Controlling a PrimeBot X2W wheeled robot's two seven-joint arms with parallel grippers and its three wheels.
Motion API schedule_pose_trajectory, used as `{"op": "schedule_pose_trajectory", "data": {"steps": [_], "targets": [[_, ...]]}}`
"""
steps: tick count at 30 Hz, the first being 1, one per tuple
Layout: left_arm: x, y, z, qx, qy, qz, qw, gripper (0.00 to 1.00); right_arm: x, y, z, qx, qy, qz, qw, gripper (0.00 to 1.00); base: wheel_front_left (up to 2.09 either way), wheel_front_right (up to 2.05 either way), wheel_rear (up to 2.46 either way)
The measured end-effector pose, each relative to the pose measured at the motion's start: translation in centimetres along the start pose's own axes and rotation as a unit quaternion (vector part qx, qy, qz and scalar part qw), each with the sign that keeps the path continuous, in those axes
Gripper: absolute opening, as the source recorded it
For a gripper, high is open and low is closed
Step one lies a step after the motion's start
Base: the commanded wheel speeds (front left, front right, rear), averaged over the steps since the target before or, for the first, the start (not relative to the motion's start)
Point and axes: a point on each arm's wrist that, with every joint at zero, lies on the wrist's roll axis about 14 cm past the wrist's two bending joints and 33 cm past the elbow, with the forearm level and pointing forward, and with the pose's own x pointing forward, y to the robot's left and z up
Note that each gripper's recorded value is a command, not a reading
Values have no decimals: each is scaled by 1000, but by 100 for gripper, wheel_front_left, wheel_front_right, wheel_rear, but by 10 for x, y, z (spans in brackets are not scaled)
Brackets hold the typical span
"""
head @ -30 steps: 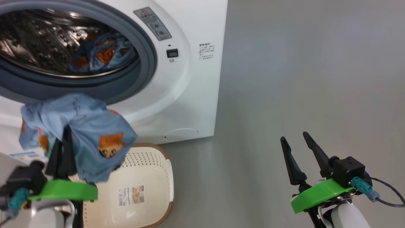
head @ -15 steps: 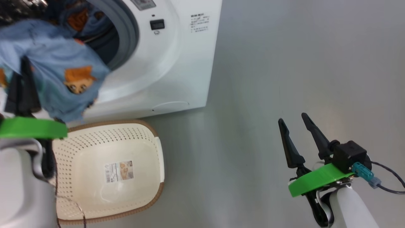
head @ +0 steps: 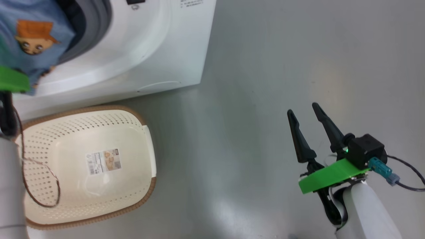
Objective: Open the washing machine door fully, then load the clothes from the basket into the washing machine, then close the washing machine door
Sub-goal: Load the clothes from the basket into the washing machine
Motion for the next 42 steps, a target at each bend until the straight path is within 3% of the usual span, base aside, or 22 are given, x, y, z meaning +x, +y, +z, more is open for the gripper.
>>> {"op": "schedule_pose_trajectory", "data": {"steps": [12,20,32,42], "targets": [[54,-1,-28,14,34,-15,999,0,10,-7,-26,10,28,-6,1000,100,0,0,0],[90,-15,-51,-26,84,-39,995,0,14,-10,-53,24,59,-9,998,100,0,0,0],[123,-3,-71,-50,94,-63,992,0,29,-14,-86,47,85,-12,995,100,0,0,0],[148,9,-28,-13,-44,-78,996,0,28,-21,-104,56,105,-22,993,100,0,0,0]]}}
